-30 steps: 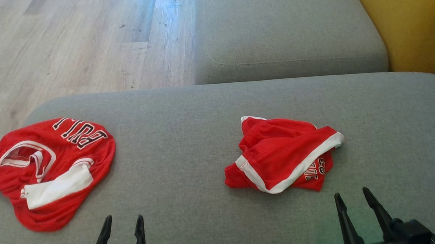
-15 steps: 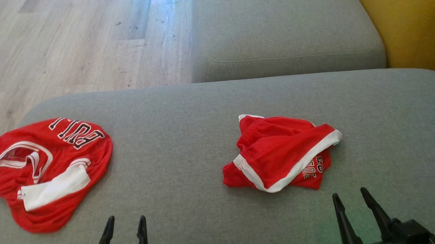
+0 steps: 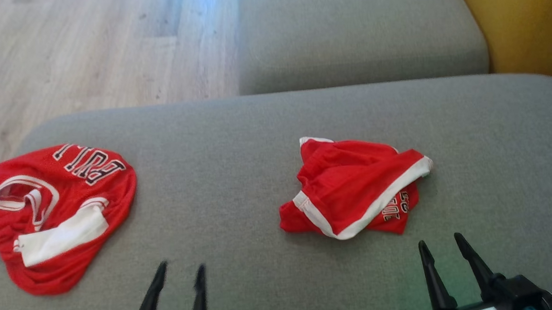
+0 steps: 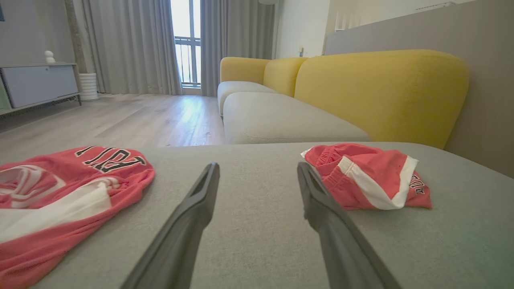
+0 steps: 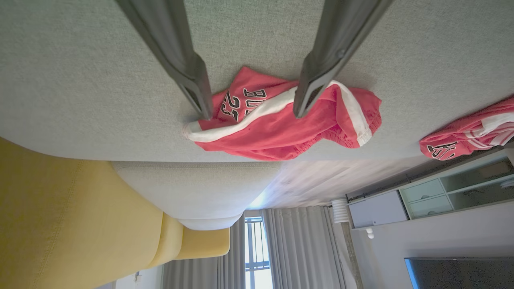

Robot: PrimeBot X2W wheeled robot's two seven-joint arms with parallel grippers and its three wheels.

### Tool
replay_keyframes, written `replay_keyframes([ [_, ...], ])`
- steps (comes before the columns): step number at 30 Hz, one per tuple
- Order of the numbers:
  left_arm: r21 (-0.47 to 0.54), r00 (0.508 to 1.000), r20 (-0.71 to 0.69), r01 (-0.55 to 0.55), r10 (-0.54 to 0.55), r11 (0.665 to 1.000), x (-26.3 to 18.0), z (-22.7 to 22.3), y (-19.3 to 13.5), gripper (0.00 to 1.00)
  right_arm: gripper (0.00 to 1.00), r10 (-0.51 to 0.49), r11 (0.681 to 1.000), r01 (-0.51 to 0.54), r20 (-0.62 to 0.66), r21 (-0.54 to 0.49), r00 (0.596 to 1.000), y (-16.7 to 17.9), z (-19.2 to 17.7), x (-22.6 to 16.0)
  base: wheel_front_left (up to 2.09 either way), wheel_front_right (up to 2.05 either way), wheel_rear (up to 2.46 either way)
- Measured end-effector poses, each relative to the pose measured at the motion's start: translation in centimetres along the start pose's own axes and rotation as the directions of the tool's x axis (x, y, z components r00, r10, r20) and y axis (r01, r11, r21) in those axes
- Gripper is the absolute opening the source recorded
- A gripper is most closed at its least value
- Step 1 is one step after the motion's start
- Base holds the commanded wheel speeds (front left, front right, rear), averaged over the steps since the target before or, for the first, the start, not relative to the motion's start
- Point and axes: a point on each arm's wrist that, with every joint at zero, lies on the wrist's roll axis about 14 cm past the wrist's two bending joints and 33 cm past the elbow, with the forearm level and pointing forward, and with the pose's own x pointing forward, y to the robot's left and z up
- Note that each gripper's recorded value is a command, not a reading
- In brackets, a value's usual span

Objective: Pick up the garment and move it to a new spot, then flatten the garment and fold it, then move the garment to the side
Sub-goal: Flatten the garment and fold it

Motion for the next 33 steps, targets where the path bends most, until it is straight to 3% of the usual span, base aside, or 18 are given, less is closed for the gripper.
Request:
replay_keyframes([
  [6, -0.013, 0.989, 0.007, 0.147, -0.147, 0.989, 4.0, 0.5, -3.4, 1.00, 1.00, -0.003, 1.000, 0.003, -0.034, 0.000, 0.999, -0.2, -0.9, 0.3, 0.00, 0.00, 0.00],
  [14, -0.028, 0.918, -0.067, 0.390, -0.391, 0.920, 9.2, -0.7, -7.3, 1.00, 1.00, -0.004, 1.000, 0.003, -0.045, -0.014, 0.999, -0.7, -1.0, 2.8, 0.00, 0.00, 0.00],
  [24, -0.025, 0.786, -0.237, 0.583, -0.571, 0.812, 13.5, -4.9, -9.6, 1.00, 1.00, -0.012, 1.000, 0.011, -0.079, -0.014, 0.997, -1.7, -2.2, 5.7, 0.00, 0.00, 0.00],
  [33, -0.120, 0.655, -0.344, 0.680, -0.673, 0.723, 12.2, -7.4, -11.8, 1.00, 1.00, -0.040, 0.999, 0.039, -0.093, -0.013, 0.995, -2.5, -2.6, 5.2, 0.00, 0.00, 0.00],
])
